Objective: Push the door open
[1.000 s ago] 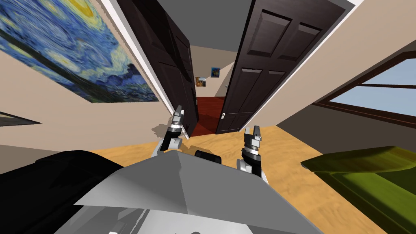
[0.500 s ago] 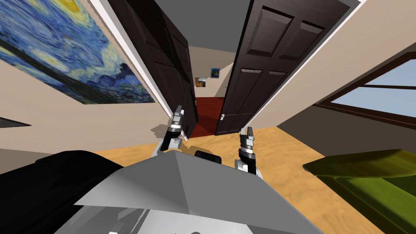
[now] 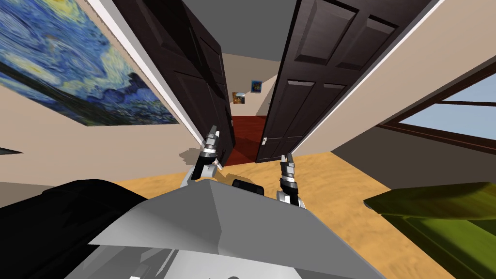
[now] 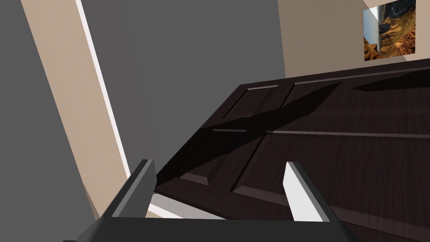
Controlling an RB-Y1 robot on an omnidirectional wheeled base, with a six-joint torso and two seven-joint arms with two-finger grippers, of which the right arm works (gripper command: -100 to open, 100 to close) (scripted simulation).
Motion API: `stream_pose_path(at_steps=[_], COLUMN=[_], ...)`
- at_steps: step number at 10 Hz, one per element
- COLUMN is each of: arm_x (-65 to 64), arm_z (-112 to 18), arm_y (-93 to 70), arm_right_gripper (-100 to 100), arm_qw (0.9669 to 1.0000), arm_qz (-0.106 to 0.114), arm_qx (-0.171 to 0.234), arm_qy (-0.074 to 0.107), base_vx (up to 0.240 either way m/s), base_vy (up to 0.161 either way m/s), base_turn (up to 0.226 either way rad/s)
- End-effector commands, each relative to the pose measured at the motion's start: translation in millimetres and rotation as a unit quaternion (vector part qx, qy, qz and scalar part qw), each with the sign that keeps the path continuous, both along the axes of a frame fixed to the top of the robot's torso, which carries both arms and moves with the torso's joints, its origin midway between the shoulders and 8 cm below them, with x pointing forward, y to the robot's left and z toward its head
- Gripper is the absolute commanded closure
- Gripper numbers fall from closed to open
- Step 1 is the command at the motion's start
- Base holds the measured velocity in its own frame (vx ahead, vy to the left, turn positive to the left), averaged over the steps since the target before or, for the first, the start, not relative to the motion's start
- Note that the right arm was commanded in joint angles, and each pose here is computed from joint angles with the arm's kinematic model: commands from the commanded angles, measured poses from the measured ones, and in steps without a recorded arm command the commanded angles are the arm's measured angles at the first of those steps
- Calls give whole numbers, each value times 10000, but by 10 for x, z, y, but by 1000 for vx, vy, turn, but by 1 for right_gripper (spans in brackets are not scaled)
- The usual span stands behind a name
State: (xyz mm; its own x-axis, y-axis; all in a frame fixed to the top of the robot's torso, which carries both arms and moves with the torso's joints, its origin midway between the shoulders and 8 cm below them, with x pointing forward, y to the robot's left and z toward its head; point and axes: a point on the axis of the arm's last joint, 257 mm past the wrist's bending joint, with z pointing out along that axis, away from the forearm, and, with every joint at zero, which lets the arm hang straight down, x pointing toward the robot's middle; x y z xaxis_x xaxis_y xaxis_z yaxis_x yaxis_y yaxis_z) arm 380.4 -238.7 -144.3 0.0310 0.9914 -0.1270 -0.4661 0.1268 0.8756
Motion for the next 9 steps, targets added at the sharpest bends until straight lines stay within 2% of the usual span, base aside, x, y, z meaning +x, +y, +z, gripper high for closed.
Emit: stream_pose_path(at_steps=[1, 5, 9], arm_x=[29, 67, 72], arm_z=[-144, -516, -885], arm_y=[62, 238, 421], arm_right_gripper=[-100, -100, -100], arm_qw=[9999, 9982, 9946], arm_qz=[100, 348, 598], arm_qx=[16, 52, 85], arm_qy=[139, 494, 850], base_vx=[79, 103, 99], base_vy=[-30, -48, -40], base_turn=[3, 2, 3])
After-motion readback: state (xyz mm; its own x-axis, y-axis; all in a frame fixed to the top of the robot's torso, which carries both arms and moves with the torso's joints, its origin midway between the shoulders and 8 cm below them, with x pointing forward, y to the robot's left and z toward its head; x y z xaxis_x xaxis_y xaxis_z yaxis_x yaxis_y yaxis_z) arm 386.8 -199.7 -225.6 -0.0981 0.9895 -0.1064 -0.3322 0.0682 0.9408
